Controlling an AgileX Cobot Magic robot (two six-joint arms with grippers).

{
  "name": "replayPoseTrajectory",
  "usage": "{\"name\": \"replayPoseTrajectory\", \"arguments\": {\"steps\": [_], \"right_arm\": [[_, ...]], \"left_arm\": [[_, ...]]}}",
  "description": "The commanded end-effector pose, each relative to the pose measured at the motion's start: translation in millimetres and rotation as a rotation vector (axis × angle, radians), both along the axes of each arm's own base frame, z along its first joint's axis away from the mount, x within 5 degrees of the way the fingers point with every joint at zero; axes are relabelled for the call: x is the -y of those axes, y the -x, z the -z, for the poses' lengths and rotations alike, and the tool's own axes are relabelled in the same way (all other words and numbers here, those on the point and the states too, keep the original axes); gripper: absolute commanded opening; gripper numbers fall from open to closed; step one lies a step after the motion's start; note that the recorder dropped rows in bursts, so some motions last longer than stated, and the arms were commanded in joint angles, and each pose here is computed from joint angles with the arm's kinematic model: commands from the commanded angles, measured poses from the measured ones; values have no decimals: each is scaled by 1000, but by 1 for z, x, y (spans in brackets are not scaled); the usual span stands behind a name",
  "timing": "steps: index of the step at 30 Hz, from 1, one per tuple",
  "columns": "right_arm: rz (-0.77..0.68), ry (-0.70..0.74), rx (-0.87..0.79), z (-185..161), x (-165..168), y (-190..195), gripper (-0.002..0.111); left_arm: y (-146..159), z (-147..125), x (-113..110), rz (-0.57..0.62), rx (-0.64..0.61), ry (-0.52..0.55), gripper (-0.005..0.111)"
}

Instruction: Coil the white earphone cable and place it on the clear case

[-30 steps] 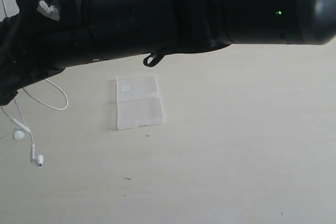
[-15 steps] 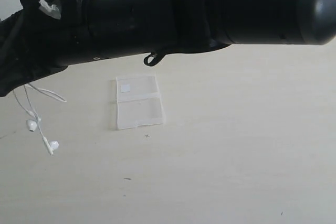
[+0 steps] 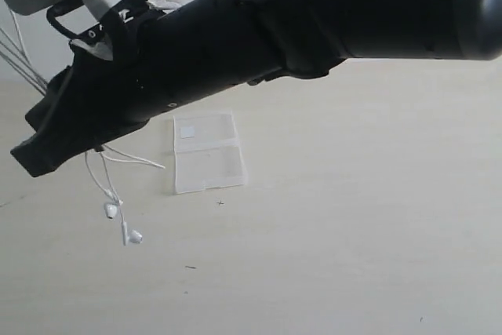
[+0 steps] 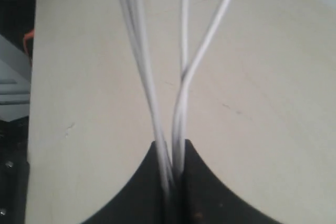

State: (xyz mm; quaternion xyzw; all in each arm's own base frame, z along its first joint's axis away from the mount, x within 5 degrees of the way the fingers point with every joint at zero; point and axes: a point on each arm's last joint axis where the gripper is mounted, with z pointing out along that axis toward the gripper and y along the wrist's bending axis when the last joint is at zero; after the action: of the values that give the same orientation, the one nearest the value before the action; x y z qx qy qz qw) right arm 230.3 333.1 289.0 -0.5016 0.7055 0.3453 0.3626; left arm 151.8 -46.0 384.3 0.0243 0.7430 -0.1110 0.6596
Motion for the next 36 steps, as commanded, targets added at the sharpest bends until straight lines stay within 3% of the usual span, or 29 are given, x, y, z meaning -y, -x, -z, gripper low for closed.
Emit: {"name": "replayPoseTrajectory", "arguments": {"steps": [1,6,12,18,32,36], "right_arm": [[35,182,44,11,12,-3,0],[111,185,111,-9,23,-4,0],[146,84,224,-55,41,8,0],[181,-20,302,-91,58,19,0],[200,-96,300,-109,67,28,0],[190,-84,293,-108,67,29,0]], "left_arm": [[2,-2,-7,-60,-24,-19,0],[3,6,-11,-102,-109,-24,0],[3,30,-6,-48,-228,-73,0],[2,63,5,44,-317,-43,0],[-32,120,31,127,-441,-9,0],[-45,132,41,165,-422,9,0]]}}
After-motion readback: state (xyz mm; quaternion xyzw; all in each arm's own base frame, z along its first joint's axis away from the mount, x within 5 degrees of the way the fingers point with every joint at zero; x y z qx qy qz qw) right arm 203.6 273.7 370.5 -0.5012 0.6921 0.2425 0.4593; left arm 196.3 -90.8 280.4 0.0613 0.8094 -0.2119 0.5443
